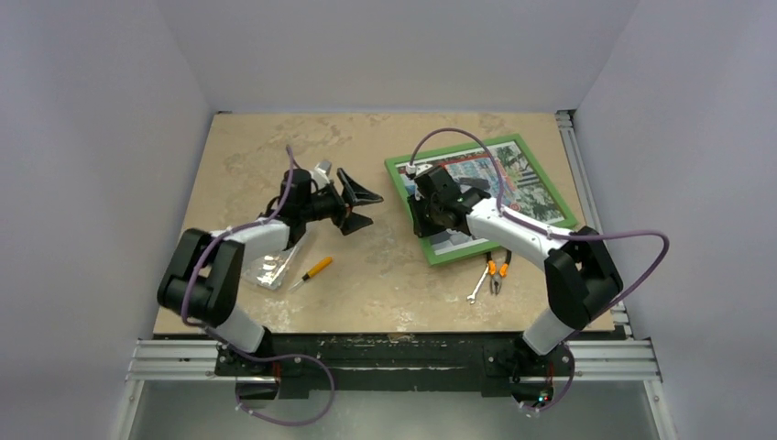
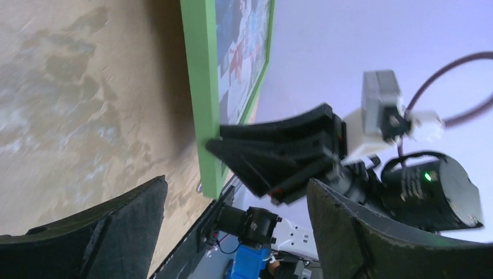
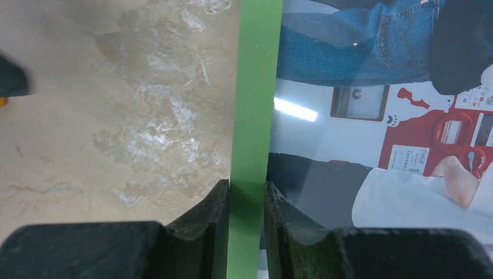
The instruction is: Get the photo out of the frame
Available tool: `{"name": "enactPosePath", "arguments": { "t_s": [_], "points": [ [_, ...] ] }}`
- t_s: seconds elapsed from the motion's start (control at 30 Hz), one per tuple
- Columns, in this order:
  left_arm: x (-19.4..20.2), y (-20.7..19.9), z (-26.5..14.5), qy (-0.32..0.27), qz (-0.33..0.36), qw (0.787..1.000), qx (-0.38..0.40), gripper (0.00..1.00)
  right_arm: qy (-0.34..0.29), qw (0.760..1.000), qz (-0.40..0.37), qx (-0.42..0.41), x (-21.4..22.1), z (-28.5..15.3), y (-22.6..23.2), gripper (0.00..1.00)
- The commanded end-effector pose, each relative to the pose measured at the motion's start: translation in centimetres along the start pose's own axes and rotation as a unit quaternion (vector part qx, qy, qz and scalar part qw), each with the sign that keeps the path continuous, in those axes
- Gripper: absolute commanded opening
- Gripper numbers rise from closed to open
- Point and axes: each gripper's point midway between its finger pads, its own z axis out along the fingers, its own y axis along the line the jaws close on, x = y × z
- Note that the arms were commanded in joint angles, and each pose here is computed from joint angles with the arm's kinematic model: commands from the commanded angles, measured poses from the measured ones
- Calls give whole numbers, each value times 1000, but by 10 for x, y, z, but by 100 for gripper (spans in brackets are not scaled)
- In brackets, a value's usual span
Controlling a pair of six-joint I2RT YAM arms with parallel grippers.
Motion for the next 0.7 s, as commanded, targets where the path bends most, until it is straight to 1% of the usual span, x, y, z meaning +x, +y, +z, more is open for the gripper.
{"name": "enactPosePath", "arguments": {
  "t_s": [0.0, 0.1, 0.23, 0.4, 0.6, 0.67],
  "points": [
    [-20, -40, 37, -21, -4, 994, 104, 87, -86, 993, -25, -76, -42, -33, 31, 0],
    [-32, -40, 62, -37, -16, 991, 125, 83, -88, 993, -26, -76, -39, -39, 29, 0],
    [-44, -39, 86, -61, -5, 991, 120, 84, -93, 992, -26, -77, -35, -47, 28, 0],
    [-54, -38, 104, -87, 22, 990, 108, 84, -96, 992, -24, -81, -30, -53, 26, 0],
    [-54, -37, 129, -91, 34, 992, 78, 69, -102, 991, -25, -85, -29, -56, 27, 0],
    [-53, -37, 133, -96, 40, 992, 68, 61, -104, 990, -24, -87, -30, -57, 27, 0]
  ]
}}
